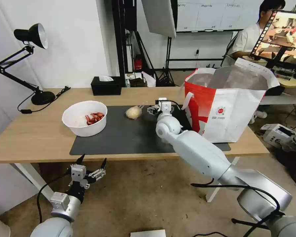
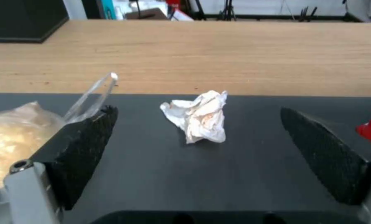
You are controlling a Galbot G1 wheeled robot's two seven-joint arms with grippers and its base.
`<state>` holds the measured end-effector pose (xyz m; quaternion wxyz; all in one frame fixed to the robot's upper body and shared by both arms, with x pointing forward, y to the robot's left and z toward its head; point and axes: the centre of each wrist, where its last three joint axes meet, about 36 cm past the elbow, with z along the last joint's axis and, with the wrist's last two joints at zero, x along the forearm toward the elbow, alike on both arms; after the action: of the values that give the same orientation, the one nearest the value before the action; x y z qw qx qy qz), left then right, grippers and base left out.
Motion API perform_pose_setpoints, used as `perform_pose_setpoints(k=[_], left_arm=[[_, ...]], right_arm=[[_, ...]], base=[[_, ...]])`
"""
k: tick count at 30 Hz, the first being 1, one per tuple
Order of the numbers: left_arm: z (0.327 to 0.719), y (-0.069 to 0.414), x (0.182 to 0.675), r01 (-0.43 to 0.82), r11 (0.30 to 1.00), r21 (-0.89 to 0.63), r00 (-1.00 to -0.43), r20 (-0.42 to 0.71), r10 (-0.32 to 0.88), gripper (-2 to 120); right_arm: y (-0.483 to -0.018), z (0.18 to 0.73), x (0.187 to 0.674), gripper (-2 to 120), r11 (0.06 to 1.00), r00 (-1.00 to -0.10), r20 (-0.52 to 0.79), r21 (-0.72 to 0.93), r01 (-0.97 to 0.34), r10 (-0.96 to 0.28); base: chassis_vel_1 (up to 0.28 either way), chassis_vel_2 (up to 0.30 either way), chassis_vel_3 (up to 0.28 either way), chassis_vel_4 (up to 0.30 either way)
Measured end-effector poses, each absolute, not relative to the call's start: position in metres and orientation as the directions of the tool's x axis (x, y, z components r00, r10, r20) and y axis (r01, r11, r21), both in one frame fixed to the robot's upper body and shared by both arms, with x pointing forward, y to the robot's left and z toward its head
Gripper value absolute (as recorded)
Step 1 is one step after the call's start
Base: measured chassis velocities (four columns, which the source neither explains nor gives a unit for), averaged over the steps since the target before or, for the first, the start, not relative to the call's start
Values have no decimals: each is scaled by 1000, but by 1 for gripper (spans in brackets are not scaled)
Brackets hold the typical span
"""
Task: Pick up the trash from the table and place it into the takeout bag.
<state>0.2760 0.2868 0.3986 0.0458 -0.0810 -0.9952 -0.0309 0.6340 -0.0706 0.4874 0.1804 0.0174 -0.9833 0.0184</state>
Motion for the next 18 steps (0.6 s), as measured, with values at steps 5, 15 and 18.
perform_pose_setpoints(k=[5, 15, 18], left_arm=[[403, 285, 276, 170, 984, 44, -982, 87, 166, 100], [404, 285, 277, 170, 985, 34, -982, 90, 166, 100], [401, 283, 278, 170, 985, 28, -981, 96, 167, 100]], right_arm=[[-74, 496, 650, 100, 998, -922, 385, -27, -59, -44], [-81, 496, 663, 100, 996, -912, 407, -31, -80, -60], [-85, 495, 669, 100, 996, -904, 423, -33, -86, -64]], base=[[0, 0, 0, 0], [0, 0, 0, 0], [0, 0, 0, 0]])
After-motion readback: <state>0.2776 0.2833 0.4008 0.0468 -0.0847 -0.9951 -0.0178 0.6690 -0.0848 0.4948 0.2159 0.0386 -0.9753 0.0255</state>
